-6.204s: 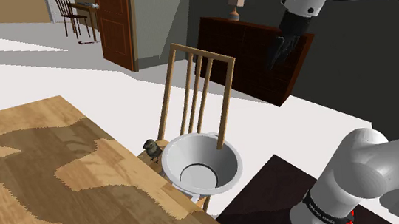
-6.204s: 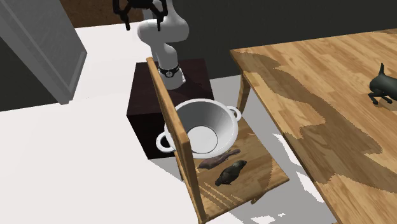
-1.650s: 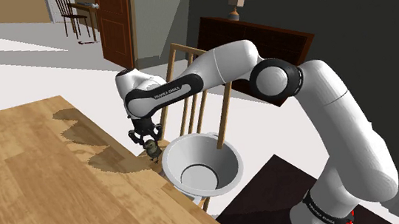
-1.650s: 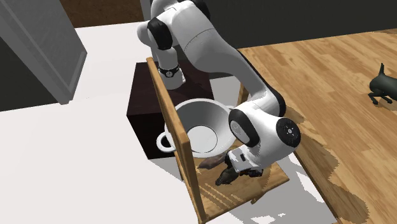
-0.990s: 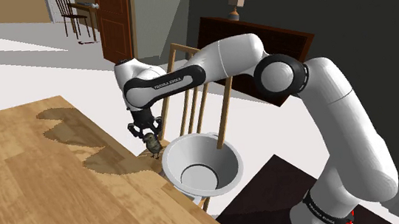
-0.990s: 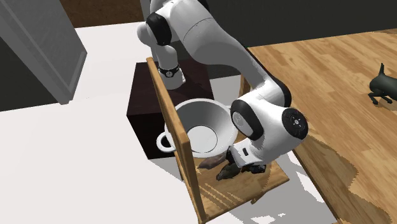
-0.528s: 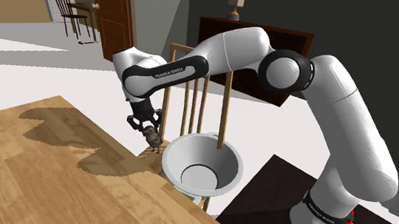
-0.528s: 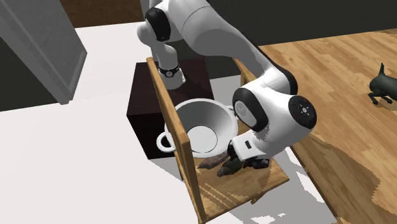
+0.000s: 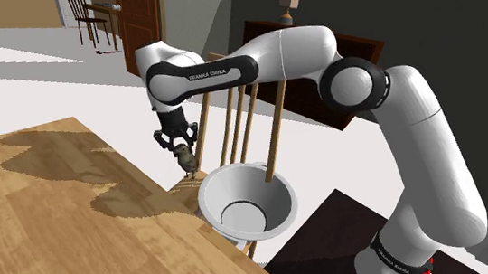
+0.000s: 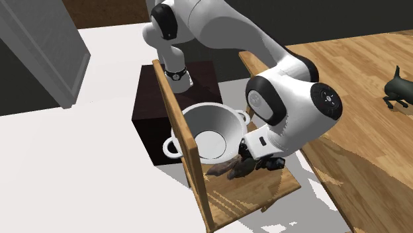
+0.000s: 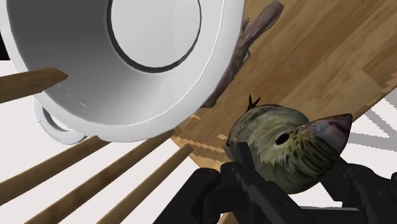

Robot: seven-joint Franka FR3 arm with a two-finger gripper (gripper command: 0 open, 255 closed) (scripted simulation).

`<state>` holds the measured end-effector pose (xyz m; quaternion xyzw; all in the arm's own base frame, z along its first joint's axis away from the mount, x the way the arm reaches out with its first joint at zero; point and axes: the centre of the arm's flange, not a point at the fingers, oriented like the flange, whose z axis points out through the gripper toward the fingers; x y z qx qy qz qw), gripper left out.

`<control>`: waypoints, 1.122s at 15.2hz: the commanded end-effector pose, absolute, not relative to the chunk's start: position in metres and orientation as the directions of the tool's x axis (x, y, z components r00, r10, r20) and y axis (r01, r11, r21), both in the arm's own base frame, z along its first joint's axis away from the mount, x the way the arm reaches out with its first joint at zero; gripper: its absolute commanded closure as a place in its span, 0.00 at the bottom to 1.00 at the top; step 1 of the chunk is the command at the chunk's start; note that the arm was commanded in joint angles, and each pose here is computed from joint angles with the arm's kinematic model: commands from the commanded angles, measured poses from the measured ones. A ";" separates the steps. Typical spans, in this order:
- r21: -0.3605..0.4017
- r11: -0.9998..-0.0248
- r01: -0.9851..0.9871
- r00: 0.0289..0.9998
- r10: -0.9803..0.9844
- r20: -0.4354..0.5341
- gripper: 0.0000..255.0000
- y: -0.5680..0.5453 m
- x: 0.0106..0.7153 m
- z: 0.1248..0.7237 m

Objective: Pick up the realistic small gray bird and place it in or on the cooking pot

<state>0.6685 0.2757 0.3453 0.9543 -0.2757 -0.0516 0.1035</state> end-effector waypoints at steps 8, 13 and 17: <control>0.226 -0.827 -0.515 0.843 -0.537 -0.041 1.00 0.275 0.669 0.393; 0.226 -0.827 -0.515 0.843 -0.537 -0.041 1.00 0.275 0.669 0.419; 0.226 -0.827 -0.515 0.843 -0.537 -0.041 1.00 0.270 0.657 0.438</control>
